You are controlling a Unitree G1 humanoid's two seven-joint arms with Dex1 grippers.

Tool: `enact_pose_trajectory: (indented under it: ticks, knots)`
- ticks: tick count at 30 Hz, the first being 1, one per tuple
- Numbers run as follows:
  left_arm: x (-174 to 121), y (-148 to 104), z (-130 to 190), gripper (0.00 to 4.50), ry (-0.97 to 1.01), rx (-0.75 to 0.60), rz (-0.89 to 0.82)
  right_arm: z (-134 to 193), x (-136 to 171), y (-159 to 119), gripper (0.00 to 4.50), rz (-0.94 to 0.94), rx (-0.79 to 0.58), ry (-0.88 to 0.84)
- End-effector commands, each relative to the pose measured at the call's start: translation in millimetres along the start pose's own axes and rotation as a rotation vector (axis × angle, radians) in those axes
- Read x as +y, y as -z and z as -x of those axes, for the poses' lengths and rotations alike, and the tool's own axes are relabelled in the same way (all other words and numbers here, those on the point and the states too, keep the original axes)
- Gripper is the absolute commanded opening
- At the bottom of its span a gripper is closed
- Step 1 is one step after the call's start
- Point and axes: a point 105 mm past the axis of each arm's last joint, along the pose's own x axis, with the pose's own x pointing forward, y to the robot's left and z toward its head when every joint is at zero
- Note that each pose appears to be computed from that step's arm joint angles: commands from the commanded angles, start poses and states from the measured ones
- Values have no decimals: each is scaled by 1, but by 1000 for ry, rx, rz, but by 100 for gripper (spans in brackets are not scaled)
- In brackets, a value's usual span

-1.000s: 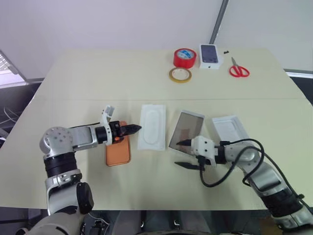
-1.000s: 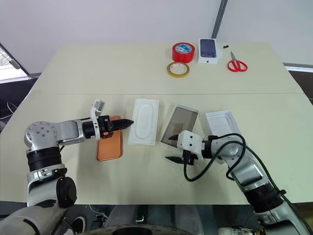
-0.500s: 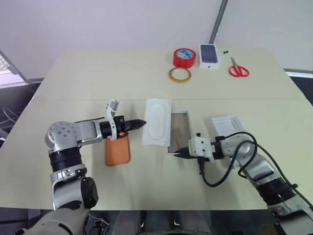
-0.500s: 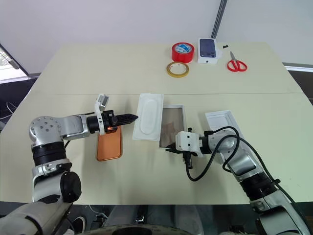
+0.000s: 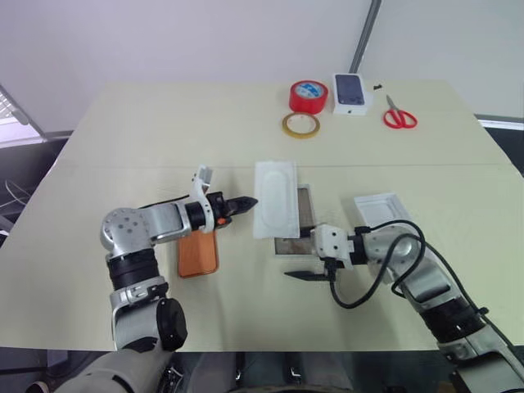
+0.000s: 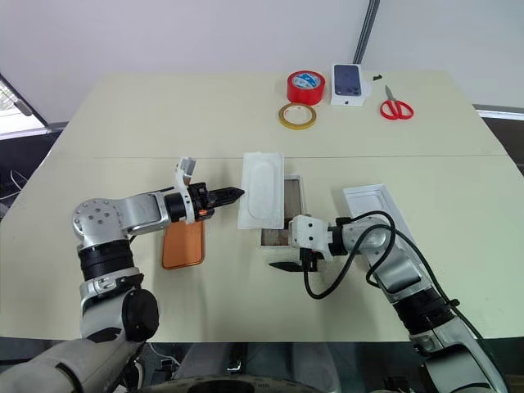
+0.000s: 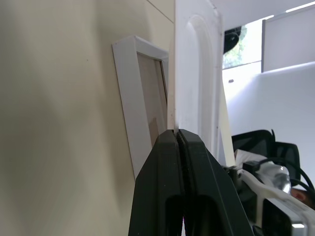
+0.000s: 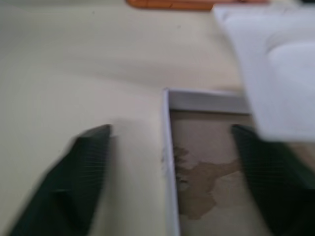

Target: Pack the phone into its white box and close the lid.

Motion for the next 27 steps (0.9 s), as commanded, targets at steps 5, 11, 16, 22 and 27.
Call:
enact_pose_trajectory:
  ticks: [5,11,16,22,27]
  knots:
    - [-14,2,-10,0,24,-20,-38,71,-23,3,406,-6,78,186]
    - [-12,8,-18,0,12,9,-44,100,-38,21,406,-52,118,324]
    - [-14,14,-23,0,24,51,-59,93,-43,14,406,-46,68,353]
    - [-24,15,-19,222,75,75,-81,96,-57,10,413,-59,20,414]
    - [-32,8,-8,326,101,53,-150,85,-74,-10,413,-45,-77,454]
